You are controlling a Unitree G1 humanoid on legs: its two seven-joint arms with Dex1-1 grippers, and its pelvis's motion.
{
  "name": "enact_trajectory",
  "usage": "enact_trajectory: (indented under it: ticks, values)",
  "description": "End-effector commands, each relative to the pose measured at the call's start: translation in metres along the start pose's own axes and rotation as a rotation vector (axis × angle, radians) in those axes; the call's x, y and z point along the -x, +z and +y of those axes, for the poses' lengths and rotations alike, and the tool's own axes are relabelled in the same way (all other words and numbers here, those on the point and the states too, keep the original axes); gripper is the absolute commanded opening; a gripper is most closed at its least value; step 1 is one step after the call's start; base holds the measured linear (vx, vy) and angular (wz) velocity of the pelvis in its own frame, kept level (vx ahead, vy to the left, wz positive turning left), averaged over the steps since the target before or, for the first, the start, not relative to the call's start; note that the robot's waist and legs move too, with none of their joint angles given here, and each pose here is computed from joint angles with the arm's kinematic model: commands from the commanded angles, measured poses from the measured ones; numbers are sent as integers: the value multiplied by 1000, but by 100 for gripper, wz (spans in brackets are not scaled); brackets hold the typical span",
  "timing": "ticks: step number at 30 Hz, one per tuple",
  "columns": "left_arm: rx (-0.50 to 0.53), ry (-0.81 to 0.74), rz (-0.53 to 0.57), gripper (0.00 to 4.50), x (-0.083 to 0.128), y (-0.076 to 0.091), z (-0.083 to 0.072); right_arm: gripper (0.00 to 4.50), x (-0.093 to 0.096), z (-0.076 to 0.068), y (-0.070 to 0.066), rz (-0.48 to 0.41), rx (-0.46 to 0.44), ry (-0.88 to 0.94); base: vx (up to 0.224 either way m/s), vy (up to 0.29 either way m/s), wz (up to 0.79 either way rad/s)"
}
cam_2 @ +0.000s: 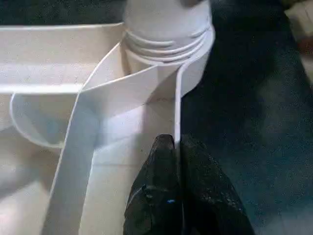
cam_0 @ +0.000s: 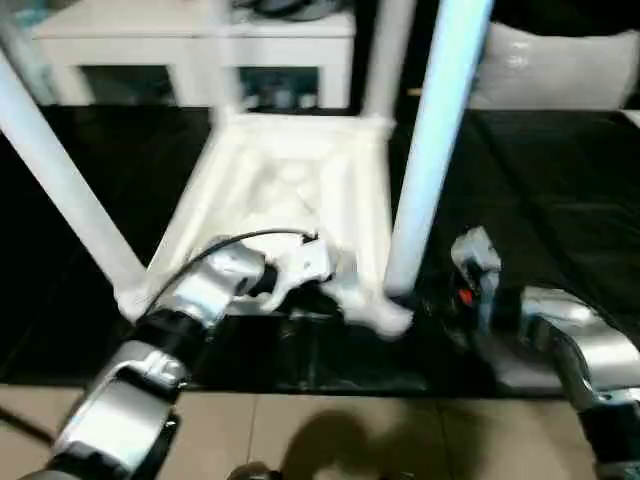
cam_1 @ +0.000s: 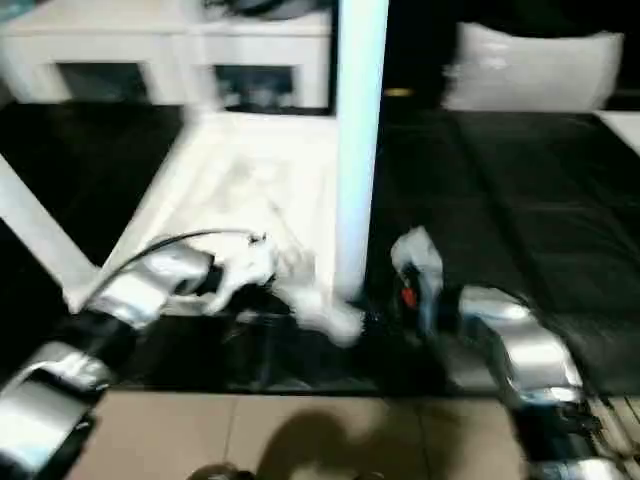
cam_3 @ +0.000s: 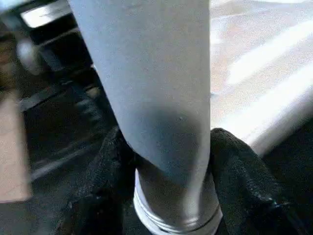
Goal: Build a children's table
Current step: Rotate leg to tighten
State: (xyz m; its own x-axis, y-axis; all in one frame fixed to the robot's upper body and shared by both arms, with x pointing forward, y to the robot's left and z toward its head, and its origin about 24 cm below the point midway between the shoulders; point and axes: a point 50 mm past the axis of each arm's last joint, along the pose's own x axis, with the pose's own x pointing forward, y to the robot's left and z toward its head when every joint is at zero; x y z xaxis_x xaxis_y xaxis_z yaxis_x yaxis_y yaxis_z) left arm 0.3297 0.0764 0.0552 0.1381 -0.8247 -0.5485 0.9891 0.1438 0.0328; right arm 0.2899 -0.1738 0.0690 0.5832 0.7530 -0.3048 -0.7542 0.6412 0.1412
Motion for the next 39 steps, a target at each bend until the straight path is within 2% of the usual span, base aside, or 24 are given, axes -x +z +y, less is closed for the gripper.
enact_trajectory:
  ticks: [1,5,6,9,12,14,15,16,18,19,23,27,30,33,34,39]
  values:
    - [-23,64,-129,0,-20,43,2,196,-31,15,1,23,-44,-56,0,0,0]
    - [9,139,-139,0,-29,51,4,196,-41,13,2,19,-70,-194,0,0,0]
    - [14,154,-147,0,-32,54,3,250,-44,16,5,-7,-58,-198,0,0,0]
    - [14,156,-152,0,-34,56,3,270,-45,19,6,-29,-53,-178,0,0,0]
    - [-39,127,-157,0,-31,55,1,308,-39,22,5,-39,-40,-128,0,0,0]
    - [-53,102,-168,0,-28,54,0,312,-35,19,4,-38,-32,-130,0,0,0]
    - [-61,87,-175,0,-26,53,-1,321,-32,17,4,-39,-28,-129,0,0,0]
    - [-86,56,-165,0,-21,47,-2,350,-24,13,4,-43,-13,-107,0,0,0]
    - [-101,40,-156,0,-18,44,-3,357,-19,11,5,-44,2,-85,0,0,0]
    - [-136,8,-144,0,-13,38,-5,369,-11,10,4,-33,35,-28,0,0,0]
    - [-175,-53,-119,0,-6,29,-8,401,2,9,3,-11,83,60,0,0,0]
    - [-214,-183,-70,0,6,15,-15,436,19,5,1,61,178,154,0,0,0]
    - [-239,-240,-36,0,12,9,-17,436,27,4,3,72,211,218,0,0,0]
    - [-268,-294,-16,0,16,7,-19,436,34,10,3,87,157,359,0,0,0]
    - [-269,-297,-16,0,16,7,-19,411,34,10,3,87,156,364,0,0,0]
    - [-294,-356,-15,0,17,8,-23,372,34,10,3,87,122,418,0,0,0]
